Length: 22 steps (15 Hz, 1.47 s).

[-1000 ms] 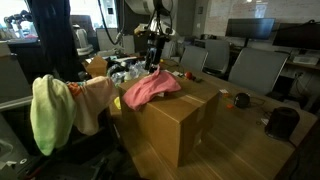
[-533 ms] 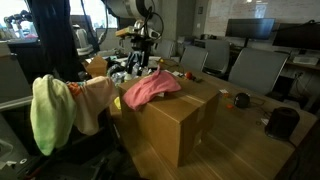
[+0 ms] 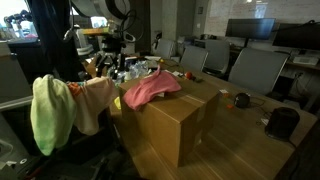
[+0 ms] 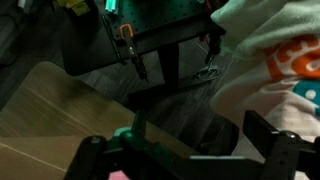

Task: Pick the clothes on the back rest of the chair and put them on the box

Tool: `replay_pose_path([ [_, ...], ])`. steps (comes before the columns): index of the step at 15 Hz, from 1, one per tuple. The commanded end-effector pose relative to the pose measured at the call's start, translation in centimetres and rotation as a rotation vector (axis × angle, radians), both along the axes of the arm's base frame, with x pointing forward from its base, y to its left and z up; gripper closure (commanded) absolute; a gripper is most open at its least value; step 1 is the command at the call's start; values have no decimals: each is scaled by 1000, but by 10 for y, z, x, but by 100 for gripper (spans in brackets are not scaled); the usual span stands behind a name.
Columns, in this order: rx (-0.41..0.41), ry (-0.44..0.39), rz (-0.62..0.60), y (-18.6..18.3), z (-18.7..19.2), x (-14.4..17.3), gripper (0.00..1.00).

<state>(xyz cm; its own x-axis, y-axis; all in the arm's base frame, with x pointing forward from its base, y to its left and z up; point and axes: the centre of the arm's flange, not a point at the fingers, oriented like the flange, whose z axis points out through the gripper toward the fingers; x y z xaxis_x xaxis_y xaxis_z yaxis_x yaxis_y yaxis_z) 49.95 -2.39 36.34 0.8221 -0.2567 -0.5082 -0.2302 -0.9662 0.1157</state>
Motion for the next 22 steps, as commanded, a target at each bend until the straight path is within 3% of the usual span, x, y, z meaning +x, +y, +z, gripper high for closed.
replay_pose_path([
  [1, 65, 5, 188, 31, 4, -33, 0],
  [13, 353, 101, 752, 130, 17, -38, 0],
  [18, 471, 94, 764, 154, 22, -21, 0],
  [22, 501, 81, 738, 165, 11, -10, 0],
])
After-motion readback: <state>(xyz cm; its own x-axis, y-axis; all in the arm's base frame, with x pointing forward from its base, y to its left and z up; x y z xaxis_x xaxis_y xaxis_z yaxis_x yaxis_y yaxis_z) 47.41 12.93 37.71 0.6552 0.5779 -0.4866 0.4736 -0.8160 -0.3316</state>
